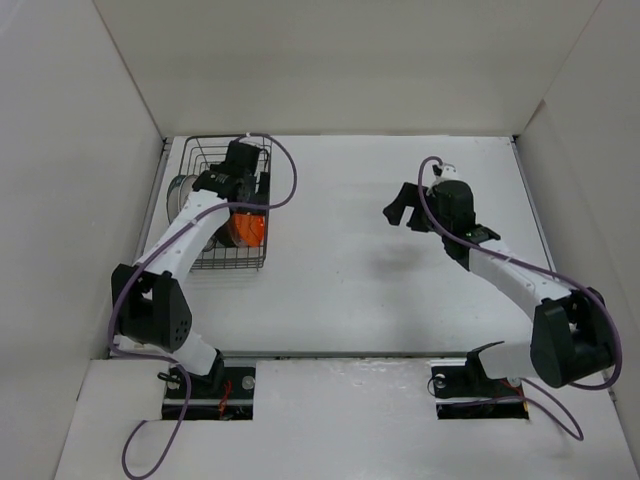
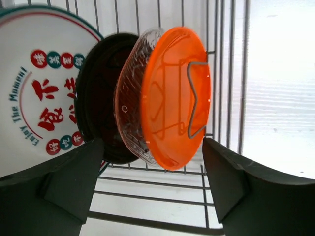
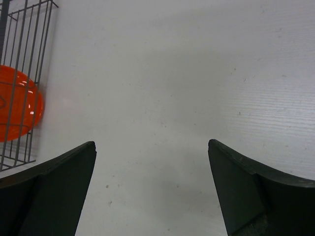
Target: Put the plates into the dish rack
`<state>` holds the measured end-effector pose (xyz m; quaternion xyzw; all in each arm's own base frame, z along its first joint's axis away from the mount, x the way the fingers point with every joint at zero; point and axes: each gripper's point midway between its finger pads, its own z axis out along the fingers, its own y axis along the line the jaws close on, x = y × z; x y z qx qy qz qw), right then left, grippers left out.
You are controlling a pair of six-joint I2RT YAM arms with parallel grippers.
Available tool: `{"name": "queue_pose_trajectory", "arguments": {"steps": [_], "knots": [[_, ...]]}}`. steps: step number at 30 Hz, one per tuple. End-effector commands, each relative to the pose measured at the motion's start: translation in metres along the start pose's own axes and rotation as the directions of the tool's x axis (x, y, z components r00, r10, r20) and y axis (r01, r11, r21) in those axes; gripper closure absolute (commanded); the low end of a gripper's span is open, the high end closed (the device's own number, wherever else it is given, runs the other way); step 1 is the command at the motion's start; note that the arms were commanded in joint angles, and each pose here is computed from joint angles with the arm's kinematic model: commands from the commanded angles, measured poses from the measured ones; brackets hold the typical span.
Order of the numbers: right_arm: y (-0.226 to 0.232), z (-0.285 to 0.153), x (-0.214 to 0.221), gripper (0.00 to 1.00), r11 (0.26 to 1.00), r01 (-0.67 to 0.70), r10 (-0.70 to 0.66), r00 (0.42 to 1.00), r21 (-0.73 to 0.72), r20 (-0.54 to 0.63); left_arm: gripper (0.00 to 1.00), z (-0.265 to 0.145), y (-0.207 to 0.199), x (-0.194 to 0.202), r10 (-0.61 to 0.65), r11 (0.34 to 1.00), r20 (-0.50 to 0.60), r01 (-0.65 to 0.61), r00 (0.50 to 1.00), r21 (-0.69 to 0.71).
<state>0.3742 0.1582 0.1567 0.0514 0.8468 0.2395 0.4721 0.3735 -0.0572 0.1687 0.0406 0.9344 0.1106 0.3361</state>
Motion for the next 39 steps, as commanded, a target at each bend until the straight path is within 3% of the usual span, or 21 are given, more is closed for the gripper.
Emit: {"name": "queue_pose_trajectory", "arguments": {"steps": [1, 3, 4, 10, 12, 18, 21, 24, 29, 36, 39], "knots": [[0.027, -0.004, -0.037, 0.0, 0.997, 0.056, -0.052, 0.996, -0.054, 0.072, 0.21, -0.052, 0.007, -0.054, -0.05, 0.997, 0.158, 0.039, 0.986, 0.071], [0.038, -0.011, -0.052, 0.0, 0.991, 0.125, -0.122, 0.99, -0.038, 0.064, 0.04, -0.077, 0.013, -0.076, -0.053, 0.995, 0.231, 0.033, 0.972, 0.089], [0.042, -0.015, -0.059, 0.0, 0.989, 0.148, -0.146, 0.987, -0.021, 0.062, 0.01, -0.105, 0.024, -0.096, -0.085, 0.994, 0.307, 0.06, 0.948, 0.089], [0.066, -0.073, -0.115, 0.0, 0.954, 0.259, -0.273, 0.958, 0.149, 0.089, 0.01, -0.181, 0.067, -0.136, -0.154, 0.988, 0.524, 0.123, 0.838, 0.092], [0.073, -0.096, -0.13, 0.0, 0.944, 0.271, -0.297, 0.946, 0.188, 0.126, 0.01, -0.211, 0.079, -0.14, -0.187, 0.982, 0.599, 0.15, 0.778, 0.113], [0.089, -0.192, -0.178, 0.0, 0.95, 0.237, -0.289, 0.914, 0.202, 0.286, 0.01, -0.299, 0.124, -0.13, -0.228, 0.968, 0.749, 0.224, 0.622, 0.109], [0.084, -0.238, -0.193, 0.0, 0.95, 0.212, -0.284, 0.893, 0.229, 0.35, 0.01, -0.33, 0.143, -0.117, -0.234, 0.96, 0.784, 0.265, 0.574, 0.093], [0.082, -0.277, -0.207, 0.0, 0.955, 0.188, -0.272, 0.867, 0.231, 0.419, 0.01, -0.344, 0.151, -0.101, -0.241, 0.955, 0.8, 0.28, 0.549, 0.096], [0.075, -0.307, -0.207, 0.0, 0.956, 0.182, -0.269, 0.852, 0.229, 0.45, 0.01, -0.357, 0.156, -0.068, -0.279, 0.944, 0.809, 0.301, 0.517, 0.133], [0.069, -0.307, -0.197, 0.0, 0.953, 0.198, -0.282, 0.855, 0.23, 0.435, 0.01, -0.332, 0.152, -0.049, -0.265, 0.948, 0.781, 0.301, 0.566, 0.103], [0.067, -0.308, -0.198, 0.0, 0.952, 0.192, -0.283, 0.854, 0.24, 0.438, 0.01, -0.332, 0.155, -0.048, -0.274, 0.941, 0.78, 0.323, 0.562, 0.098]]}}
